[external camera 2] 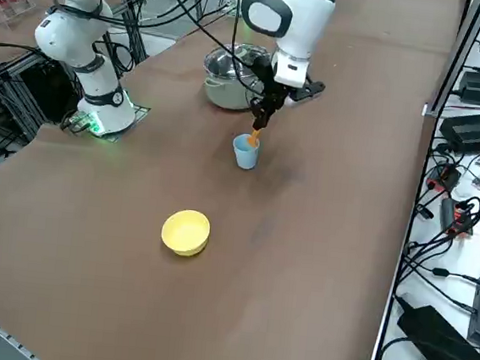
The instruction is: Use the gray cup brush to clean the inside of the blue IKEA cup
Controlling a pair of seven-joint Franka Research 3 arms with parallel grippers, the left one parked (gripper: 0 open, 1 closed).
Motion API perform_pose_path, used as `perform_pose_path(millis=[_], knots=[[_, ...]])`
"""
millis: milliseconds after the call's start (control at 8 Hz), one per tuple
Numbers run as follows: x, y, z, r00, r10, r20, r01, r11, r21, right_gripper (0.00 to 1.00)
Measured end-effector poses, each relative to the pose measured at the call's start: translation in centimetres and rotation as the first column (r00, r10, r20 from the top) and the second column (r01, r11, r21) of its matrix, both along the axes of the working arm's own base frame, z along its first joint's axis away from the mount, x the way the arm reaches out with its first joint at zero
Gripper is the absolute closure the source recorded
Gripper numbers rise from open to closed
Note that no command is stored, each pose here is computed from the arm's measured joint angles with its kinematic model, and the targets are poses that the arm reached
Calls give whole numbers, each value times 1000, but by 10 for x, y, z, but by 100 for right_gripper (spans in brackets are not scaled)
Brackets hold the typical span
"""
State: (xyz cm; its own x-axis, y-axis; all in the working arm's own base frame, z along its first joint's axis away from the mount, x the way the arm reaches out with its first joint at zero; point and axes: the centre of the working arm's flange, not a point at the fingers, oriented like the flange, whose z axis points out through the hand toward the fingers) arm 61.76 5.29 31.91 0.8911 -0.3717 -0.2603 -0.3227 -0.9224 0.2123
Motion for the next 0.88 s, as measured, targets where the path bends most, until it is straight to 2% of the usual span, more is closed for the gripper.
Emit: perform_pose_path(millis=[250, 875], knots=[[-4, -3, -3, 999, -6, -33, 6, 1000, -5, 96], [-3, -24, -4, 999, 5, -39, -8, 998, -70, 96]])
